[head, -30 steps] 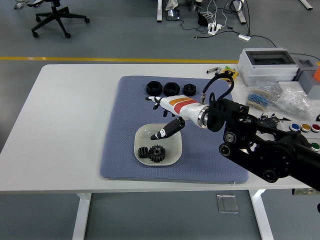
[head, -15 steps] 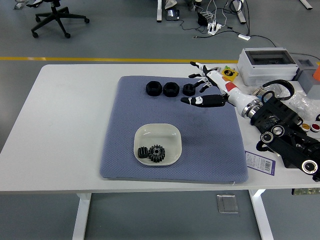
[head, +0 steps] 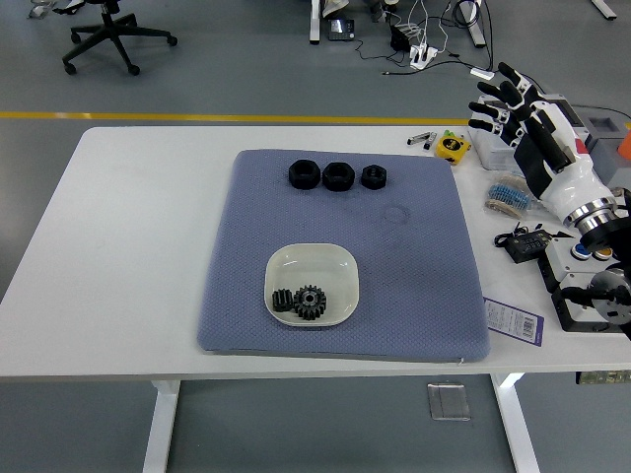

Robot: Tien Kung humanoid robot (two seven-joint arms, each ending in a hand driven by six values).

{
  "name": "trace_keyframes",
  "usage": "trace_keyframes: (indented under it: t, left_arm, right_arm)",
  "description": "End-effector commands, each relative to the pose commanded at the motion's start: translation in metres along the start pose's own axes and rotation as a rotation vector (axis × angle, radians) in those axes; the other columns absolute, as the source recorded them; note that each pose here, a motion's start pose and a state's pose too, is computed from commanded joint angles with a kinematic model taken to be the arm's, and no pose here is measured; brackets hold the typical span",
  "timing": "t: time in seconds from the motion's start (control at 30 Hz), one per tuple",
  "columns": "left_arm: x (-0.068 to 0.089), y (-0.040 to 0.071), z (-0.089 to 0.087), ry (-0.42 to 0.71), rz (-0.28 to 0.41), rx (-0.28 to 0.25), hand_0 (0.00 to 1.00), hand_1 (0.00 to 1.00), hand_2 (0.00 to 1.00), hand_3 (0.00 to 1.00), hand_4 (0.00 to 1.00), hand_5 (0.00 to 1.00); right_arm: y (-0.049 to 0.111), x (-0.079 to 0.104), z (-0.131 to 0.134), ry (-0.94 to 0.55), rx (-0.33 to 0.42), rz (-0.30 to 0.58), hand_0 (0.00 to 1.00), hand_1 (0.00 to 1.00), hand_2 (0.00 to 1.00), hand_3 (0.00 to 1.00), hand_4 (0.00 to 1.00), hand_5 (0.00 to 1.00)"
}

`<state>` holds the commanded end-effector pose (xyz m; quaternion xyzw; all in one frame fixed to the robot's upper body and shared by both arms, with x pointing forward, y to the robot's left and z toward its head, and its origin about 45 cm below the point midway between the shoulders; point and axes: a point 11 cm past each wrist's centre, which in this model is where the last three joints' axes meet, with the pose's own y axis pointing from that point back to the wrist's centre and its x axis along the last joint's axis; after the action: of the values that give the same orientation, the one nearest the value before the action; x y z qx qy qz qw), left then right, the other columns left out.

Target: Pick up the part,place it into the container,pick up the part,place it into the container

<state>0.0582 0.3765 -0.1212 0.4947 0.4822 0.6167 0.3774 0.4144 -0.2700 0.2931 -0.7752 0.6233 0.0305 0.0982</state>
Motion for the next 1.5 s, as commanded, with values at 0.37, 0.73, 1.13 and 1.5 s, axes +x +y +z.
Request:
trace_keyframes:
  t: [0.37, 0.73, 1.13, 1.5]
  left_arm:
    - [0.001, -0.001, -0.006, -0.016, 0.005, 0.017, 0.813, 0.775, 0.819, 0.566, 0.477, 0.72]
    - [-0.001, 0.0, -0.004, -0.009, 0.0, 0.01, 0.812, 0.773, 0.815, 0.563, 0.475, 0.726]
    - [-0.001, 0.0, -0.001, -0.005, -0.001, 0.003, 0.812, 0.772, 0.814, 0.563, 0.471, 0.726]
    - [-0.001, 0.001, 0.003, -0.004, 0.003, -0.002, 0.812, 0.771, 0.81, 0.563, 0.468, 0.731]
  right_arm:
    - [0.029, -0.007, 0.033, -0.037, -0.029, 0.031, 0.838, 0.827, 0.879, 0.946, 0.998, 0.835]
    - [0.045, -0.008, 0.057, -0.052, -0.059, 0.05, 0.959, 0.879, 0.9, 0.938, 0.998, 0.854]
    - [0.048, -0.009, 0.059, -0.065, -0.05, 0.046, 0.998, 0.934, 0.96, 0.998, 0.998, 0.996]
    - [0.049, -0.007, 0.061, -0.086, -0.059, 0.05, 0.998, 0.942, 0.968, 0.998, 0.998, 0.998]
